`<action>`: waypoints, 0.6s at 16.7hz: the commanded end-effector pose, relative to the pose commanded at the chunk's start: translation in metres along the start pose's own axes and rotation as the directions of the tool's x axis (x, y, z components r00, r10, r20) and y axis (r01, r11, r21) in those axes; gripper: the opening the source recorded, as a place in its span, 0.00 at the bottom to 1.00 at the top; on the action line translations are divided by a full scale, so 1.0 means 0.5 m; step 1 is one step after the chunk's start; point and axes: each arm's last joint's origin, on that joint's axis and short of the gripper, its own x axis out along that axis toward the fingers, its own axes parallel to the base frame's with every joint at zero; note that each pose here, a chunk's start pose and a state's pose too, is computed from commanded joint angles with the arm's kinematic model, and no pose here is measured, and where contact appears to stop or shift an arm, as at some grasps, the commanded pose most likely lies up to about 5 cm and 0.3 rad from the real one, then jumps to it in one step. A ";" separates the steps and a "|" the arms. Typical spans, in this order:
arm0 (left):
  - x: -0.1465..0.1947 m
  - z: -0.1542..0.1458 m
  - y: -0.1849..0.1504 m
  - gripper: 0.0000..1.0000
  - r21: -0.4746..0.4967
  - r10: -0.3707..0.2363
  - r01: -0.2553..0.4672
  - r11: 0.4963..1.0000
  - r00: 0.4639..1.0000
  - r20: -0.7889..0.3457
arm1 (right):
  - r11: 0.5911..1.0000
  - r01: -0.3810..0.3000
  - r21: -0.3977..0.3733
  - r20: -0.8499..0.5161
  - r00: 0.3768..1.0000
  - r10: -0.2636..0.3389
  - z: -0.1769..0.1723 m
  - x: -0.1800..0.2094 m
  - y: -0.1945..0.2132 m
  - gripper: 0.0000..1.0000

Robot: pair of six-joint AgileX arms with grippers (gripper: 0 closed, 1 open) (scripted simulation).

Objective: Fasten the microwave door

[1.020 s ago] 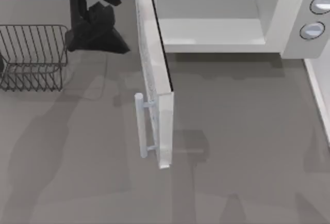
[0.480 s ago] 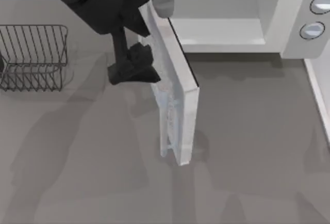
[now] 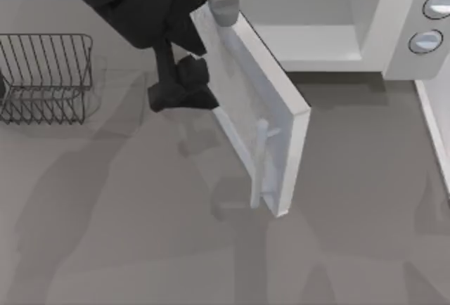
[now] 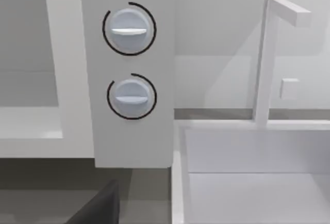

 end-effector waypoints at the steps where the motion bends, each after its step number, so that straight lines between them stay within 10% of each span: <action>1: 0.000 0.000 0.000 0.62 0.000 0.000 0.000 1.000 1.000 0.000 | 1.000 0.000 0.000 0.000 1.000 0.000 0.000 0.000 0.000 1.00; 10: 0.000 0.000 0.000 0.00 0.000 0.000 0.000 1.000 1.000 0.000 | 1.000 0.000 0.000 0.000 1.000 0.000 0.000 0.000 0.000 1.00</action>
